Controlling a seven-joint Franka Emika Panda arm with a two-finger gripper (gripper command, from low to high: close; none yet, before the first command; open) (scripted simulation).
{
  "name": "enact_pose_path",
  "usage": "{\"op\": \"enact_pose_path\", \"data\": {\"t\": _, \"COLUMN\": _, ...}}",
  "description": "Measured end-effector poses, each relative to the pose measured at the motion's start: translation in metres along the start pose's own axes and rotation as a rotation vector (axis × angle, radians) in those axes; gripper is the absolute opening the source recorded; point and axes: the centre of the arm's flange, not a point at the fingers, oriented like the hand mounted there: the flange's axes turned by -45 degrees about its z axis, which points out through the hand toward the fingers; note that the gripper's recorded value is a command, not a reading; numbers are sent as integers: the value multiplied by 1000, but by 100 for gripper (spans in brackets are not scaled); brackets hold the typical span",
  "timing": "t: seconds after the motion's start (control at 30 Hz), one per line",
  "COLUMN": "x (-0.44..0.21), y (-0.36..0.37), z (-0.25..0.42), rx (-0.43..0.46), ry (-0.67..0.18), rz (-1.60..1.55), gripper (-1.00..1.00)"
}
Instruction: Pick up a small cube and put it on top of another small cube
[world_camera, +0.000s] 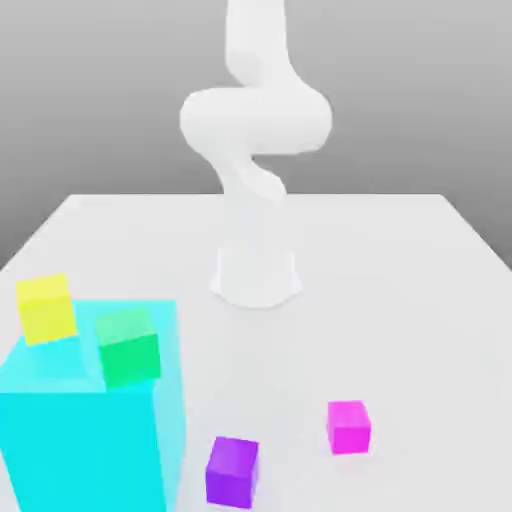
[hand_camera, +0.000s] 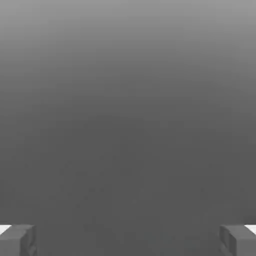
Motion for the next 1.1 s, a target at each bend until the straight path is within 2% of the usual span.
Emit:
{"op": "enact_pose_path", "data": {"t": 0.23, "x": -21, "y": 3, "z": 121, "rx": 29, "ry": -172, "rz": -307, "gripper": 0}}
{"op": "enact_pose_path", "data": {"t": 0.47, "x": -68, "y": 5, "z": 229, "rx": 116, "ry": -328, "rz": -601, "gripper": 0}}
{"op": "enact_pose_path", "data": {"t": 0.83, "x": -188, "y": 3, "z": 364, "rx": 365, "ry": -521, "rz": -1035, "gripper": 0}}
{"op": "enact_pose_path", "data": {"t": 1.0, "x": -254, "y": -1, "z": 408, "rx": 513, "ry": -573, "rz": -1209, "gripper": 0}}
{"op": "enact_pose_path", "data": {"t": 1.1, "x": -281, "y": -4, "z": 434, "rx": 536, "ry": -579, "rz": -1232, "gripper": 0}}
